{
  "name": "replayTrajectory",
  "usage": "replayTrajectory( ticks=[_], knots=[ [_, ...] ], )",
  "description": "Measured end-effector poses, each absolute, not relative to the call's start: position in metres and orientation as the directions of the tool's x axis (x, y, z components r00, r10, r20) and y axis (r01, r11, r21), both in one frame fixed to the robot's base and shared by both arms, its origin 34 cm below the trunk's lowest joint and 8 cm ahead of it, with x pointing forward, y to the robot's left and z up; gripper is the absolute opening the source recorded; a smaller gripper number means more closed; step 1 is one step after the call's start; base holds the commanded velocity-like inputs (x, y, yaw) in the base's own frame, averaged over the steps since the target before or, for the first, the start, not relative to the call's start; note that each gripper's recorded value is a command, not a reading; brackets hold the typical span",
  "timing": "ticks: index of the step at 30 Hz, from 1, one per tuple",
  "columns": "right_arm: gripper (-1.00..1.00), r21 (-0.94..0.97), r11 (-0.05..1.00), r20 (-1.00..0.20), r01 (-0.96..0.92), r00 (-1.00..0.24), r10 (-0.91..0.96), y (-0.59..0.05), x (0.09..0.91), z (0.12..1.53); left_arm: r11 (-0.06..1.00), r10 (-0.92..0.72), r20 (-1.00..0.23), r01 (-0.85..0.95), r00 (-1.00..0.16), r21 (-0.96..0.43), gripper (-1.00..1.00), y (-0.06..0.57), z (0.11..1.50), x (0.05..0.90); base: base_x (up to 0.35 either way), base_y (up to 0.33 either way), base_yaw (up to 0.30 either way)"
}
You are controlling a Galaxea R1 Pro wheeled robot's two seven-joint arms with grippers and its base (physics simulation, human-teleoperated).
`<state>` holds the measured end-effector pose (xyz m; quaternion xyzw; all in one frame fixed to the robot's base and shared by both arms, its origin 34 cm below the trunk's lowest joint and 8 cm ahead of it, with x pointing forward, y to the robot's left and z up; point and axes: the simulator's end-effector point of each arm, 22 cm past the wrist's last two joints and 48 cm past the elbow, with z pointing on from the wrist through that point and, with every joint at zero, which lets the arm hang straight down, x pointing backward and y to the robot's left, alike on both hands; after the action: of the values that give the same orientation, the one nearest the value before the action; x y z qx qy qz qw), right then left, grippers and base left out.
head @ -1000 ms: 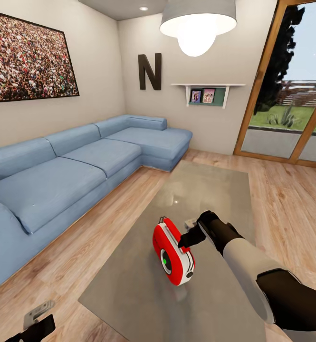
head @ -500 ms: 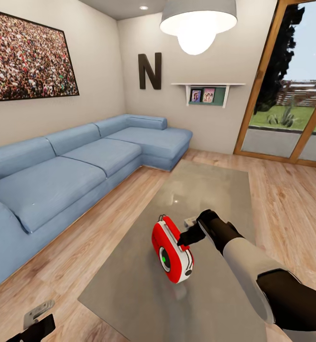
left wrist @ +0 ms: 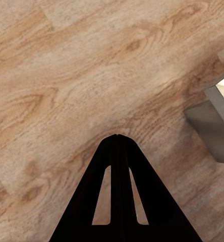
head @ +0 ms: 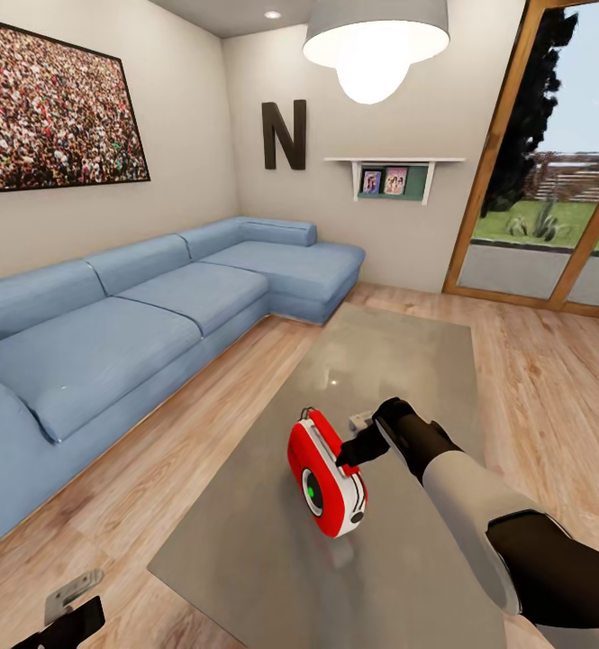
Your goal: Turn on the radio receiver that's on the table in the living room.
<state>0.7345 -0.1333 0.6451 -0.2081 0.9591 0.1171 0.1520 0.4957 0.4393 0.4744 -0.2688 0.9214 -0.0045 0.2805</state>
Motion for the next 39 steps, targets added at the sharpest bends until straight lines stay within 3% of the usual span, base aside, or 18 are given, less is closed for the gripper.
replayTrajectory(
  ticks=[4,5,6,39],
  knots=[
    [-1.0,0.161,0.886,-0.342,-0.436,-0.866,-0.364,-0.133,0.735,0.645,0.855,-0.498,-0.514,-0.493,-0.698,-0.159,-1.0,0.439,0.474,0.496,0.0,0.0,0.0],
    [1.0,0.161,0.886,-0.342,-0.436,-0.866,-0.364,-0.133,0.735,0.645,0.855,-0.498,-0.514,-0.493,-0.698,-0.159,-1.0,0.439,0.474,0.496,0.0,0.0,0.0],
    [1.0,0.161,0.889,-0.294,-0.428,-0.881,-0.371,-0.14,0.721,0.628,0.855,-0.498,-0.514,-0.493,-0.699,-0.159,-1.0,0.439,0.474,0.496,0.0,0.0,0.0],
    [1.0,0.159,0.89,-0.293,-0.427,-0.881,-0.371,-0.141,0.724,0.658,0.869,-0.468,-0.54,-0.475,-0.699,-0.138,-1.0,0.444,0.496,0.493,0.0,0.0,0.0]
  ],
)
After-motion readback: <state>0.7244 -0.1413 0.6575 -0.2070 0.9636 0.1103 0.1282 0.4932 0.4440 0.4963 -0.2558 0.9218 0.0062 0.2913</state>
